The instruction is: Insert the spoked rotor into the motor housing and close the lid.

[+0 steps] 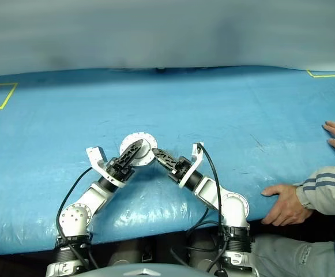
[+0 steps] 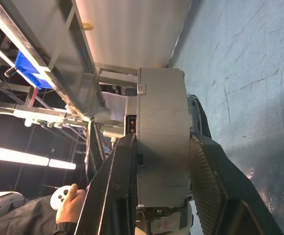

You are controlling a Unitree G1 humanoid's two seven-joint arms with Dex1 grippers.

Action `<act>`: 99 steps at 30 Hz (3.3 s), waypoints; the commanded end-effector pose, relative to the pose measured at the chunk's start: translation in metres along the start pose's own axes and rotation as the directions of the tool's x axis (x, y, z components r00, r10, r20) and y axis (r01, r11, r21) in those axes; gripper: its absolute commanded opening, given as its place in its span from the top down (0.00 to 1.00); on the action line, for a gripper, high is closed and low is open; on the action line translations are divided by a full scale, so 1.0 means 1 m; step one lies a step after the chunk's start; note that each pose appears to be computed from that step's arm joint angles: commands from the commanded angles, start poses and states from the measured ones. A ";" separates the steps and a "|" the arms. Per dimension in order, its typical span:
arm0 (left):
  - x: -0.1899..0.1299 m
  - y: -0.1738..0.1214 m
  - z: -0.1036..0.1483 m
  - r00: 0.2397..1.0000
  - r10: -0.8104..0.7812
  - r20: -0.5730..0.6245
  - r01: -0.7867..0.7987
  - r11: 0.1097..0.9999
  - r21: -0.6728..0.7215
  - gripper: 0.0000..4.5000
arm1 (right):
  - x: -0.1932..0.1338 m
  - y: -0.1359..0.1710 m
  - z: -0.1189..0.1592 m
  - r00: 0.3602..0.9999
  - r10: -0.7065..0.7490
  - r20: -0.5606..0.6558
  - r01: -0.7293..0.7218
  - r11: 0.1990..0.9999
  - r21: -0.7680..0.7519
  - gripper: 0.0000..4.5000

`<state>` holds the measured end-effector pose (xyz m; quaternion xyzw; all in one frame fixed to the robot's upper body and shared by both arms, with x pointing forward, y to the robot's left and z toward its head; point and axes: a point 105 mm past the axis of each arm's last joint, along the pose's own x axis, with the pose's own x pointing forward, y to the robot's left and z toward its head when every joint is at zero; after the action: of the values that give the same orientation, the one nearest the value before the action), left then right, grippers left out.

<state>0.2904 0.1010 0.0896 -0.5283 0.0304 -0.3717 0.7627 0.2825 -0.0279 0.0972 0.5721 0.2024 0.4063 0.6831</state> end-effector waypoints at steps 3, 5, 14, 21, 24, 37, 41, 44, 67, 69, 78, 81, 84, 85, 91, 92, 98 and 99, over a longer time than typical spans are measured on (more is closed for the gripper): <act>0.006 -0.015 0.003 0.997 -0.074 0.018 0.073 0.997 0.022 0.39 | 0.006 0.021 0.007 0.995 0.092 0.038 -0.091 0.995 -0.037 0.74; 0.006 -0.014 0.004 0.998 -0.061 0.025 0.060 0.998 0.018 0.40 | 0.007 0.019 0.008 0.995 0.084 0.044 -0.082 0.996 -0.042 0.74; 0.009 -0.003 0.015 0.993 0.028 0.115 -0.028 1.000 -0.002 0.40 | 0.008 0.010 0.018 0.996 0.026 0.084 -0.013 0.988 -0.155 0.53; 0.018 0.014 0.042 0.957 0.138 0.255 -0.155 0.987 0.045 0.40 | 0.004 -0.010 0.050 0.962 -0.106 0.252 0.181 0.938 -0.296 0.38; 0.023 0.026 0.062 0.915 0.210 0.344 -0.243 0.968 0.056 0.40 | 0.000 -0.011 0.056 0.952 -0.111 0.284 0.202 0.928 -0.314 0.38; 0.068 0.064 0.108 0.814 0.380 0.440 -0.456 0.887 0.078 0.40 | -0.009 -0.009 0.060 0.942 -0.097 0.321 0.215 0.910 -0.355 0.38; 0.067 0.070 0.115 0.787 0.402 0.468 -0.493 0.866 0.085 0.40 | -0.009 -0.010 0.059 0.941 -0.100 0.323 0.218 0.910 -0.353 0.38; 0.064 0.074 0.114 0.774 0.434 0.461 -0.547 0.825 0.140 0.30 | -0.008 -0.011 0.057 0.942 -0.103 0.318 0.219 0.909 -0.354 0.38; 0.015 0.008 0.117 0.912 0.144 0.384 -0.403 0.491 0.772 0.01 | -0.020 -0.010 0.083 0.915 -0.094 0.393 0.366 0.606 -0.706 0.38; 0.016 -0.002 0.092 0.972 0.098 0.215 -0.235 0.478 0.846 0.01 | -0.026 -0.011 0.088 0.923 -0.110 0.369 0.372 0.503 -0.780 0.38; 0.003 -0.003 0.028 0.970 0.132 -0.204 0.139 0.385 0.913 0.01 | -0.046 -0.027 0.093 0.948 -0.273 0.164 0.205 0.129 -0.970 0.38; -0.001 0.005 0.020 0.958 0.160 -0.236 0.164 0.367 0.916 0.00 | -0.049 -0.033 0.094 0.942 -0.310 0.131 0.167 0.094 -0.981 0.34; -0.003 0.006 0.015 0.951 0.167 -0.260 0.187 0.359 0.915 0.00 | -0.050 -0.033 0.095 0.943 -0.308 0.125 0.162 0.097 -0.982 0.16; -0.005 0.008 0.013 0.945 0.179 -0.273 0.197 0.354 0.914 0.00 | -0.050 -0.034 0.096 0.940 -0.317 0.126 0.161 0.088 -0.983 0.10; -0.011 0.013 0.006 0.932 0.202 -0.303 0.218 0.357 0.908 0.00 | -0.050 -0.035 0.101 0.931 -0.322 0.169 0.196 0.054 -0.979 0.01; -0.011 0.013 0.006 0.931 0.202 -0.303 0.218 0.358 0.908 0.00 | -0.050 -0.035 0.102 0.929 -0.325 0.175 0.201 0.048 -0.978 0.01; -0.011 0.013 0.006 0.931 0.207 -0.302 0.219 0.347 0.912 0.00 | -0.049 -0.035 0.105 0.929 -0.317 0.190 0.220 0.064 -0.973 0.01; -0.011 0.013 0.006 0.930 0.207 -0.303 0.219 0.347 0.912 0.00 | -0.049 -0.035 0.106 0.927 -0.318 0.197 0.227 0.060 -0.972 0.01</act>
<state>0.2922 0.1151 0.0726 0.0700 -0.0354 -0.4131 0.9073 0.3385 -0.1297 0.0695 -0.0864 0.0362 0.3304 0.9392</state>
